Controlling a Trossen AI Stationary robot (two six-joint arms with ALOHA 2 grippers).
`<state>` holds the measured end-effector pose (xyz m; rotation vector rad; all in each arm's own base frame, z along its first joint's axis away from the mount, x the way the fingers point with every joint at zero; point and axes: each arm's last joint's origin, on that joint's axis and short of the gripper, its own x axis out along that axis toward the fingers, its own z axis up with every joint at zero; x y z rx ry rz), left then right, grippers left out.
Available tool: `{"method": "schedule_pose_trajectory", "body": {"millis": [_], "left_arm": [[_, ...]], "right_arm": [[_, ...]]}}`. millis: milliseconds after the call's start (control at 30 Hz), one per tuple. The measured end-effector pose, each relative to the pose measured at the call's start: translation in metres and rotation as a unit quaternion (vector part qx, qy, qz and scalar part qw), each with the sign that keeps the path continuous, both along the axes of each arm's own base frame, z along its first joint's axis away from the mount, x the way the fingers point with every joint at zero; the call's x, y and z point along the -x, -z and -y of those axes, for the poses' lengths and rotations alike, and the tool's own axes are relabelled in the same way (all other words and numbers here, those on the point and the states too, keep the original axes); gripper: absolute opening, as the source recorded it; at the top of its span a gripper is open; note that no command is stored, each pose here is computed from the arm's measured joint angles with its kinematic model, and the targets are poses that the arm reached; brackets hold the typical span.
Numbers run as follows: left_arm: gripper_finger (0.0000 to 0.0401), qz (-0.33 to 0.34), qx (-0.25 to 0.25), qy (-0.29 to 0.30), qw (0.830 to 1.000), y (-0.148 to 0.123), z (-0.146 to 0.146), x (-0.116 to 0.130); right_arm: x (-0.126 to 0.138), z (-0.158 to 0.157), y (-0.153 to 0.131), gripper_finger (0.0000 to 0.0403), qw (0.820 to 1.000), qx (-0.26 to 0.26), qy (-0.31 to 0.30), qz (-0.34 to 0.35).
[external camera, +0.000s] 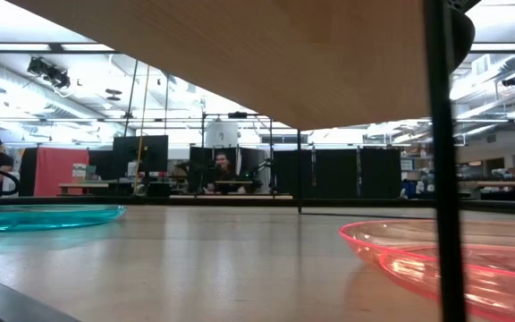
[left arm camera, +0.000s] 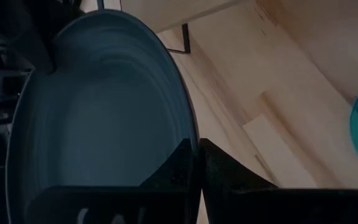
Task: Place and stack plates onto a shelf
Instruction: Stack the top black plate on top of the black plate on the shelf
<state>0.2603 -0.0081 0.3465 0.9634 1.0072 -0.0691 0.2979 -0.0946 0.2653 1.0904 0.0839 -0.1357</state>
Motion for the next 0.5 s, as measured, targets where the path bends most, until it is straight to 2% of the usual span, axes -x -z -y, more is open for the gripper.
{"method": "schedule_pose_trajectory", "body": {"millis": [200,367,500], "left_arm": [[0.0033,0.008,-0.009,0.011,1.000,-0.0015,0.0001,-0.0020],[0.0066,0.022,-0.008,0.009,1.000,-0.0034,0.0003,-0.0037],[0.0093,0.031,-0.009,0.008,0.999,-0.0048,0.0003,-0.0050]], "right_arm": [[0.0001,0.0001,0.0003,0.0082,1.000,0.002,0.000,-0.001],[0.0002,0.0003,0.0008,0.0077,1.000,0.004,0.001,-0.003],[0.0003,0.0002,0.0011,0.0056,1.000,0.004,0.001,-0.005]]}}
